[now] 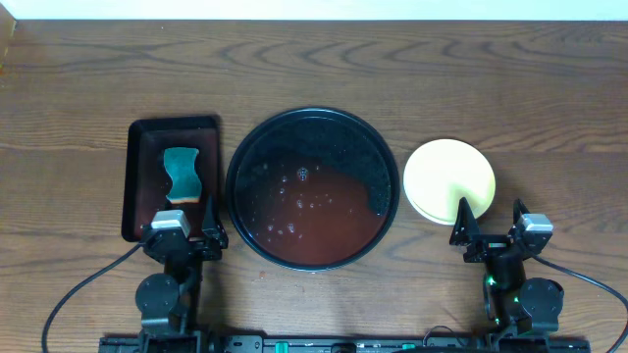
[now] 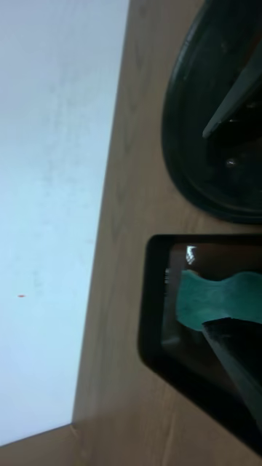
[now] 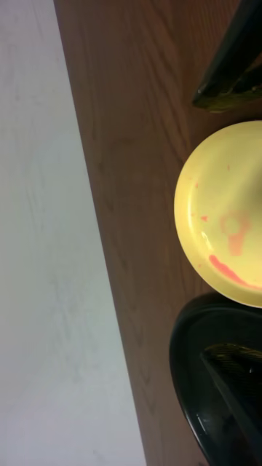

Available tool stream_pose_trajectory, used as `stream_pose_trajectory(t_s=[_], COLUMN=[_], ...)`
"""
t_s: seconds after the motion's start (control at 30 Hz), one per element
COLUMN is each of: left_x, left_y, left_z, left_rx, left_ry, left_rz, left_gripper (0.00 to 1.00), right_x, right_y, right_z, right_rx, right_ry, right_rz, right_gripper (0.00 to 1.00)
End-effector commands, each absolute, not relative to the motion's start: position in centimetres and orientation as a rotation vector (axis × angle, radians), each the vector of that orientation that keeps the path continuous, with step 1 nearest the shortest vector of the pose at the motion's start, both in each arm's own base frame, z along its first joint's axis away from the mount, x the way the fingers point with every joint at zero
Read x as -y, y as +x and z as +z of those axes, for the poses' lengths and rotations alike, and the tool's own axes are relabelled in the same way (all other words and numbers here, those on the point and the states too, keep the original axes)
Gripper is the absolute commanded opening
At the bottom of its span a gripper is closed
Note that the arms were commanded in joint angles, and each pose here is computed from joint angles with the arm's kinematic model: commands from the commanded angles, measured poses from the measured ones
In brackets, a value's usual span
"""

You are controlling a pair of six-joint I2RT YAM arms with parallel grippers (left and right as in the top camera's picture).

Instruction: Clean dirty plates on tray and stack at the side

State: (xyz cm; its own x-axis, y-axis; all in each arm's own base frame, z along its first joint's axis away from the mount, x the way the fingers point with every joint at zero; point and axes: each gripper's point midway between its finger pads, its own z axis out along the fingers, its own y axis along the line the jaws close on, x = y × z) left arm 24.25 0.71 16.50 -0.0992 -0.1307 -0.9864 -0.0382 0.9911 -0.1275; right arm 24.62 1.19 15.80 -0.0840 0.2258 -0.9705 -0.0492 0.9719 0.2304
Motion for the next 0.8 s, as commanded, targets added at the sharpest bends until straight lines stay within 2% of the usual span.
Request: stream_pose_trajectory(t_s=[0.0,0.23,0.77], left_x=[-0.8,-1.0,-1.0], left_y=[24.4,24.4,24.4], left_z=[15.4,13.7,13.7], left_rx=[-1.667,-1.722,-1.720], left_ry=[-0.112,-0.098,-0.098], left_rz=[-0.059,-0.027,-0.028], left_gripper=[0.76,0.76,0.76], right_x=[-1.3,-1.3,-1.3], right_y=[24.6,24.6,24.6], right_z=[15.8,15.8,15.8], right_rx=[-1.642,-1.642,-1.642], right_ry=[0.124,0.124,0.124], right_rz=[0.225,0.225,0.225], right_gripper=[0.99,0.99,0.99])
